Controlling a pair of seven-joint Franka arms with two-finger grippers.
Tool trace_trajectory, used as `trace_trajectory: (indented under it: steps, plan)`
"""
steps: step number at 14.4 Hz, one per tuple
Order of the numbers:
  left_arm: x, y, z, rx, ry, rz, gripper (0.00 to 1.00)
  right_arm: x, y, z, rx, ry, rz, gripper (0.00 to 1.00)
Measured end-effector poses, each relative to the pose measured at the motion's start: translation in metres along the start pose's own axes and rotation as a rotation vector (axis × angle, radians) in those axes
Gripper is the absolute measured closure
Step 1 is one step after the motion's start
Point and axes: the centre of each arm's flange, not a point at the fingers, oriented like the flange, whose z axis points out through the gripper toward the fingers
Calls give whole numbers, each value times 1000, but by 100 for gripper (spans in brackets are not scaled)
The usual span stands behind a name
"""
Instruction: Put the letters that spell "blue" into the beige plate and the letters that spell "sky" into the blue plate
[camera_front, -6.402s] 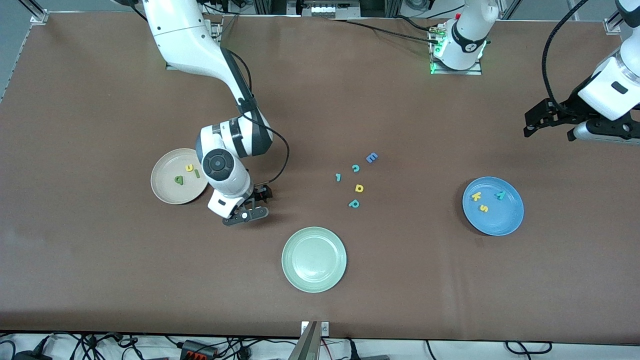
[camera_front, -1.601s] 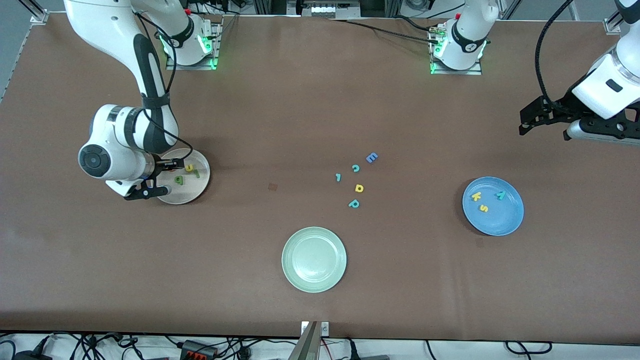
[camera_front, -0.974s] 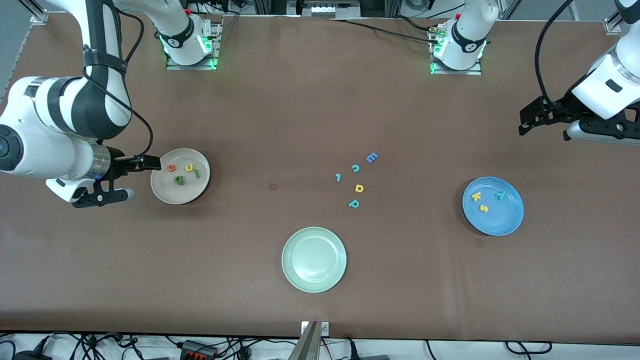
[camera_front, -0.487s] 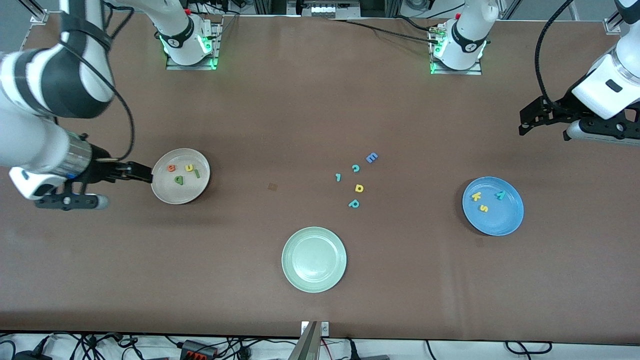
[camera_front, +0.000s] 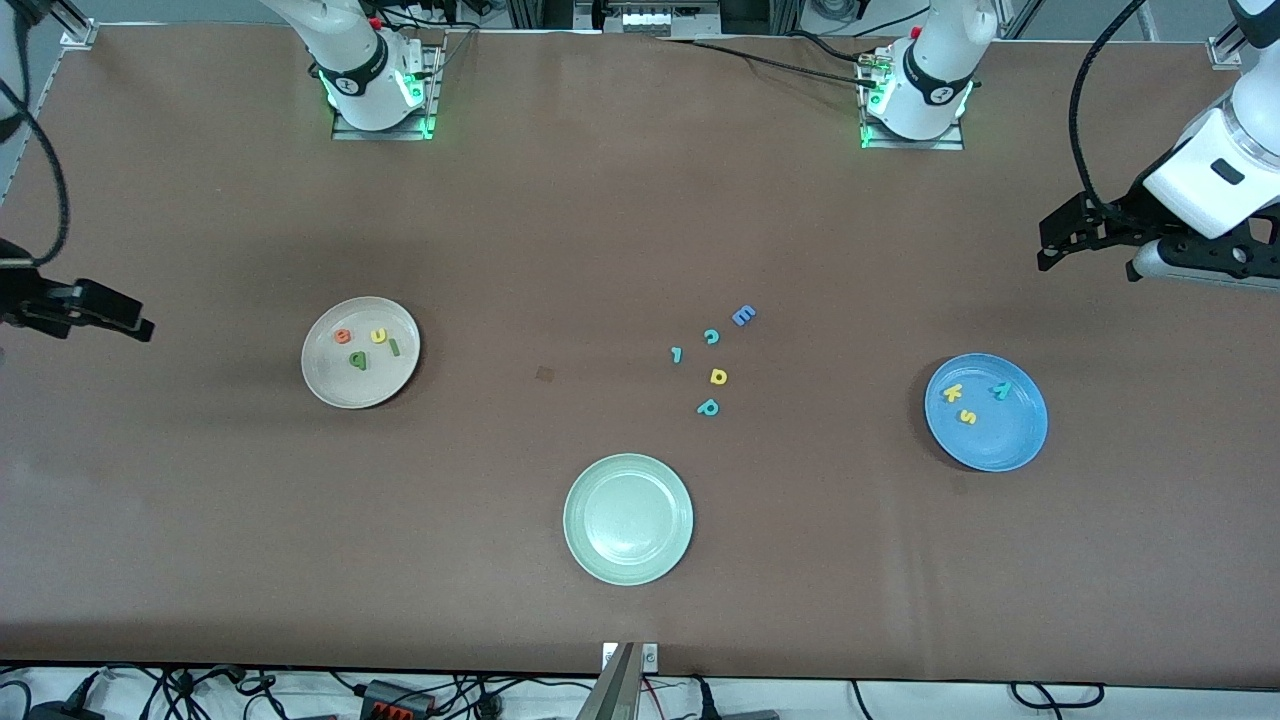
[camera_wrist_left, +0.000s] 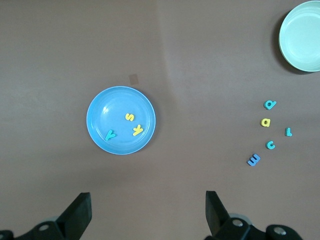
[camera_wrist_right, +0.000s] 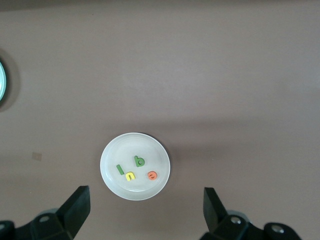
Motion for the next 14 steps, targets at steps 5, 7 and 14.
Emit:
trace_trajectory:
  steps: [5, 7, 14]
  plan:
    - [0, 0, 0, 0, 0, 0, 0, -5, -1, 6, 7, -20, -12, 0]
    - [0, 0, 0, 0, 0, 0, 0, -7, 1, 8, -16, -28, -14, 0]
    - [0, 0, 0, 0, 0, 0, 0, -24, -2, 5, -36, -46, -26, 0]
